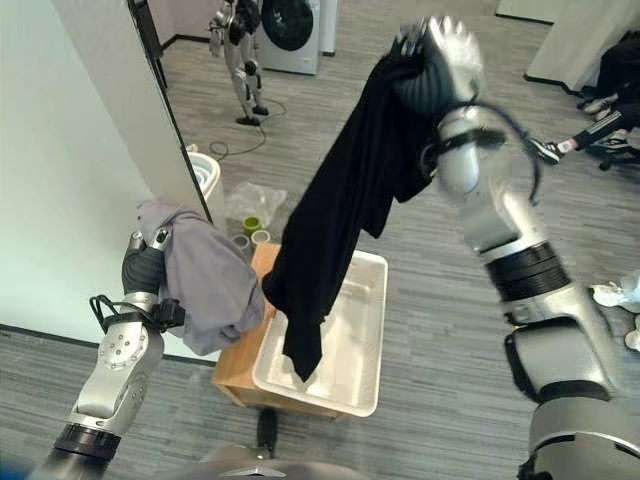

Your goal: Pick up bed clothes into laundry basket.

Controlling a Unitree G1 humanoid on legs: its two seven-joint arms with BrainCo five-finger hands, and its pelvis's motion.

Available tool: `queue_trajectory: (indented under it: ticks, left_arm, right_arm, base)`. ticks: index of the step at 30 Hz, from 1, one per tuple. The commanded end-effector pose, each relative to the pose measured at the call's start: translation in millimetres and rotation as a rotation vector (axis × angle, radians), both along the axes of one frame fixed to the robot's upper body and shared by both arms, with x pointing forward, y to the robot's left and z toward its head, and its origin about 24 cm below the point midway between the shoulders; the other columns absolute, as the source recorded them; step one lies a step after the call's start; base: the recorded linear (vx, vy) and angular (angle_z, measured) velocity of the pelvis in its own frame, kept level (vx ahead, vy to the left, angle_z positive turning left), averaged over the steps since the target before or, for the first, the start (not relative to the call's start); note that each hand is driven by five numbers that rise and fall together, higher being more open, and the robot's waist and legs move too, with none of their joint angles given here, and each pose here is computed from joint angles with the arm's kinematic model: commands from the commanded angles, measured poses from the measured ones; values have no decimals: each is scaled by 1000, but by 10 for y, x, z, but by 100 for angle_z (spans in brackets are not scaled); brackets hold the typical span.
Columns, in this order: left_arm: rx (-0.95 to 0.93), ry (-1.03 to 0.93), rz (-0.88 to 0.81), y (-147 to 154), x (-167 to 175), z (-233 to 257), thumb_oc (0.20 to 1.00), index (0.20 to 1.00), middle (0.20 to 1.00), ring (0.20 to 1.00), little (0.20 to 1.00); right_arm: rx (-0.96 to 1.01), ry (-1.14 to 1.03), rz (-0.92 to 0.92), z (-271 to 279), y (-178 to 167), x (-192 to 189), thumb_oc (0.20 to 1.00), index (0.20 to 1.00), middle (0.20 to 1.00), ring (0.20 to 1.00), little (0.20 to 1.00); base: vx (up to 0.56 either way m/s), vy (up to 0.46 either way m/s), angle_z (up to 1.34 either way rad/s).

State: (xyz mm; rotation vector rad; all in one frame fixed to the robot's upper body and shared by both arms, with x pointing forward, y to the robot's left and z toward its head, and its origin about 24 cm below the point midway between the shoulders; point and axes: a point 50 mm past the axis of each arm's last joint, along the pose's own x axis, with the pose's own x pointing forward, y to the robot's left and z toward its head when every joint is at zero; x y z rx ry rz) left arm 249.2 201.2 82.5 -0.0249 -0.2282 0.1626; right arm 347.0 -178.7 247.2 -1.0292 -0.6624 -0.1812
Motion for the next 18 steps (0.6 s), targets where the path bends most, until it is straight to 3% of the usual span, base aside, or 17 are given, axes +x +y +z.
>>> queue_trajectory:
  ticks: [1, 7, 8, 9, 13, 18]
  left_arm:
    - [-31, -168, -77, -188, 203, 324, 200, 200, 200, 200, 200]
    - [-52, -133, -134, -324, 201, 234, 200, 200, 200, 200, 200]
    - [-51, -133, -134, -323, 201, 233, 200, 200, 200, 200, 200]
    - [-48, -133, -127, -315, 198, 232, 200, 200, 200, 200, 200]
    - [-41, -141, -122, -291, 192, 262, 200, 200, 200, 200, 200]
    - [55, -206, -174, -353, 216, 434, 200, 200, 200, 200, 200]
  right_arm:
    - [-11, 6, 34, -80, 145, 28, 200, 200, 200, 200, 200]
    - [163, 408, 46, -1201, 323, 78, 200, 200, 200, 200, 200]
    - [164, 409, 47, -1203, 325, 79, 533, 533, 533, 533, 533]
    - [194, 499, 54, -1440, 405, 44, 1000, 1000, 1000, 1000, 1000]
    - [198, 551, 58, -1561, 430, -9, 1000, 1000, 1000, 1000, 1000]
    - [267, 489, -13, -1447, 190, -3, 1000, 1000, 1000, 1000, 1000]
  base:
    - [0, 0, 0]
    - [-9, -3, 7]
    - [0, 0, 0]
    - [14, -10, 3]
    - [10, -11, 6]
    - [2, 1, 0]
